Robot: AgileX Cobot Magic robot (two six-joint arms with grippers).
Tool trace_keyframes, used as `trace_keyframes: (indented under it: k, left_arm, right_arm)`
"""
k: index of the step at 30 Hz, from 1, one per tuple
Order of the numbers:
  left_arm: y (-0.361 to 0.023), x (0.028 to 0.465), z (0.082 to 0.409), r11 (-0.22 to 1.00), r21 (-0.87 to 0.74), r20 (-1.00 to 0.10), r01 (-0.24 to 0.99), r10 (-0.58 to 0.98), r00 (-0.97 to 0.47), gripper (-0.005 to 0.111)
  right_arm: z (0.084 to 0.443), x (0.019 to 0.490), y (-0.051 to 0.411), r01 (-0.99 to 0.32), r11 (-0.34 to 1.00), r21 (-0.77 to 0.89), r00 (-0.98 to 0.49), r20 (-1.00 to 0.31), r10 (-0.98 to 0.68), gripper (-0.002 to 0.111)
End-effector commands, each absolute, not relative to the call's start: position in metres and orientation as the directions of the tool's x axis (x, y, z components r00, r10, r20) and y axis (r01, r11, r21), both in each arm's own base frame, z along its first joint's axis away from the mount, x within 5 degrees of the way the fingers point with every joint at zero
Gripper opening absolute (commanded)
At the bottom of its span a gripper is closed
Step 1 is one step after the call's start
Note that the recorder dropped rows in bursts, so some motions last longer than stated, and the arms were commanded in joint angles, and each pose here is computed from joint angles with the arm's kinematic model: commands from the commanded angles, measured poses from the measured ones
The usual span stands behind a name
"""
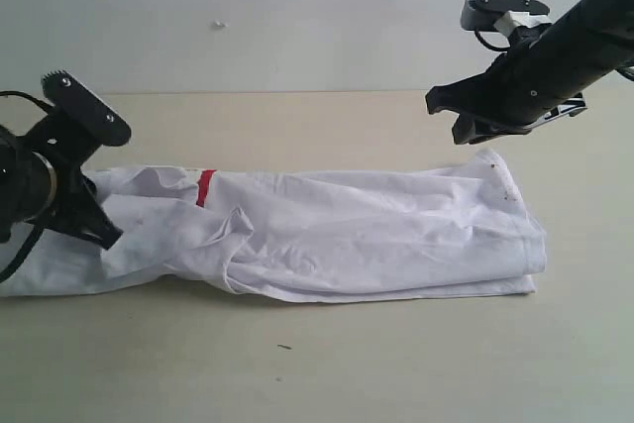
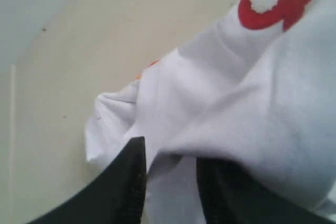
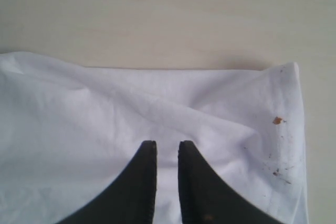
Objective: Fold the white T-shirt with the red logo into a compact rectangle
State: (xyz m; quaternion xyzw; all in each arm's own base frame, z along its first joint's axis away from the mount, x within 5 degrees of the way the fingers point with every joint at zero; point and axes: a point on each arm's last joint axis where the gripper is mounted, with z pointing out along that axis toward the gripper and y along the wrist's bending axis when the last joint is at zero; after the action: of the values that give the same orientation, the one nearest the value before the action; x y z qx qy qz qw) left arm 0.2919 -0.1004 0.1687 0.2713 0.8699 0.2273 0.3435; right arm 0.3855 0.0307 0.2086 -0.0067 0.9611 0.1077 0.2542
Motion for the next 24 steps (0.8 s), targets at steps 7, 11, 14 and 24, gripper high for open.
trace_keyframes:
  k: [7, 11, 14, 24]
  left_arm:
    - [-0.064, 0.331, 0.189, 0.962, 0.177, -0.711, 0.208, 0.271, -0.649, 0.034]
    - [-0.063, 0.334, 0.19, 0.953, -0.051, -0.775, 0.298, 0.15, -0.613, 0.036]
    - [-0.059, 0.335, 0.191, 0.957, -0.045, -0.778, 0.286, 0.146, -0.611, 0.044]
    - [-0.085, 0.287, 0.246, 0.701, 0.028, -0.863, 0.712, 0.377, -0.337, 0.046]
  right_arm:
    - [0.213, 0.388, 0.03, -0.092, 0.979, 0.183, -0.855, -0.519, 0.017, 0.017]
    - [0.213, 0.387, 0.03, -0.093, 0.978, 0.184, -0.857, -0.515, 0.016, 0.017]
    - [0.212, 0.387, 0.031, -0.095, 0.978, 0.184, -0.858, -0.513, 0.013, 0.017]
    - [0.213, 0.388, 0.03, -0.094, 0.979, 0.181, -0.853, -0.522, 0.015, 0.017]
